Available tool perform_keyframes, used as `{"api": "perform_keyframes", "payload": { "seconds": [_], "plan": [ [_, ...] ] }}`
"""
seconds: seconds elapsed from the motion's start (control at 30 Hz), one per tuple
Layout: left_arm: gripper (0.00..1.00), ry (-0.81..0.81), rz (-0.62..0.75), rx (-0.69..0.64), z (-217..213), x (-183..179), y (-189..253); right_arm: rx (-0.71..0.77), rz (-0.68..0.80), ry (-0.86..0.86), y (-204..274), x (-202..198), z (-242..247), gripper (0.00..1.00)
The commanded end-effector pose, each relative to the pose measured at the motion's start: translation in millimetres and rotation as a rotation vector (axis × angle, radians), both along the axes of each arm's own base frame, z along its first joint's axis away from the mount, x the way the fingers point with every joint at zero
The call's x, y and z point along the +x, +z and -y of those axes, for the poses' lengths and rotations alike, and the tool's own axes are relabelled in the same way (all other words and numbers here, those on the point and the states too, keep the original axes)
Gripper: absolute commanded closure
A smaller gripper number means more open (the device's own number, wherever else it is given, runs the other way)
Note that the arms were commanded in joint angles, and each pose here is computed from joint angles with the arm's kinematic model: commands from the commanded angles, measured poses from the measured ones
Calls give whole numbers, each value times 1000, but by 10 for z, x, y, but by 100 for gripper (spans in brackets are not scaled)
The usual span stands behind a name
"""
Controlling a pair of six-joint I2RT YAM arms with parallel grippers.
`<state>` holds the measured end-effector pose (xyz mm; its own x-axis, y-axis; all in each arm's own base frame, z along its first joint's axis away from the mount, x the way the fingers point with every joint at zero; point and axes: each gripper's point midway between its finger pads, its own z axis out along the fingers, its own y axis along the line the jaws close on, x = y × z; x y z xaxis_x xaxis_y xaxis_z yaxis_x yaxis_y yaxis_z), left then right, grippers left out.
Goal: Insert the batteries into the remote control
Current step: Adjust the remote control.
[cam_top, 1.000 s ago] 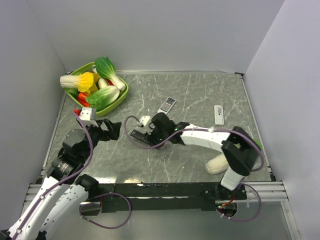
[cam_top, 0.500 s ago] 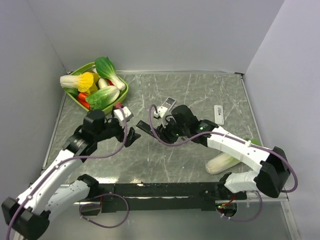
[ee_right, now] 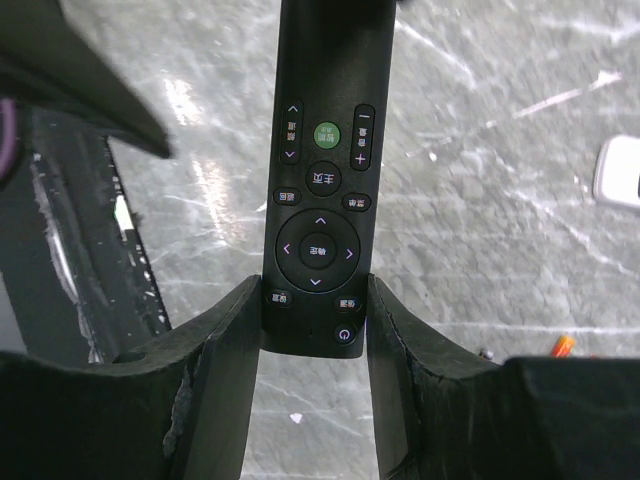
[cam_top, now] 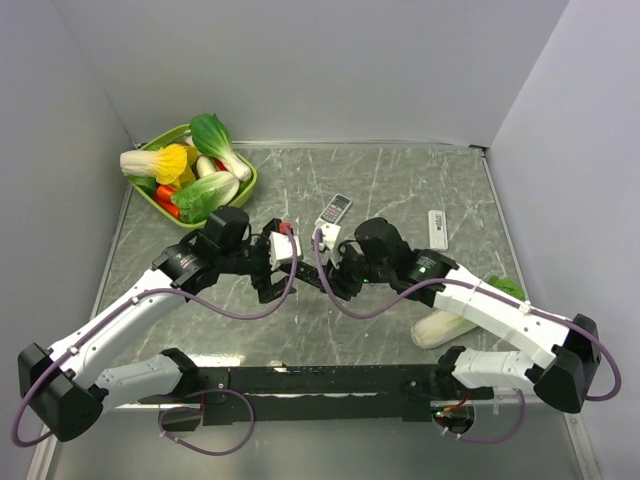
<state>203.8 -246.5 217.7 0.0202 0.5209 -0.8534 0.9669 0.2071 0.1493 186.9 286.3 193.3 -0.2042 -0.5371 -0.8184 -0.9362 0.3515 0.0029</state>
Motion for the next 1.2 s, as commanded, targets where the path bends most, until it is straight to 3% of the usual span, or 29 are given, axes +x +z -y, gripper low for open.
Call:
{"api": "perform_keyframes", "payload": {
  "seconds": [0.0, 0.4, 0.6, 0.77, 0.87, 0.93, 1.17],
  "plan": [
    [1, -82, 82, 3, 37, -18, 126, 80, 74, 97, 237, -164, -31, 100],
    [3, -157, 22, 33, 65, -128, 30, 110, 103, 177, 311, -307, -80, 100],
    [19, -192, -36, 19, 129, -188, 7, 104, 95, 187, 285, -320, -94, 100],
    [40, -210, -91, 15, 166, -247, -62, 95, 87, 188, 238, -314, -111, 100],
    [58, -210, -101, 2, 177, -265, -55, 98, 81, 175, 226, -299, -119, 88],
    [67, -219, -103, -13, 183, -296, -38, 110, 81, 155, 255, -284, -112, 74],
    [82, -145, -113, -138, 235, -299, -31, 225, 129, 72, 539, -229, -19, 28]
  ]
}}
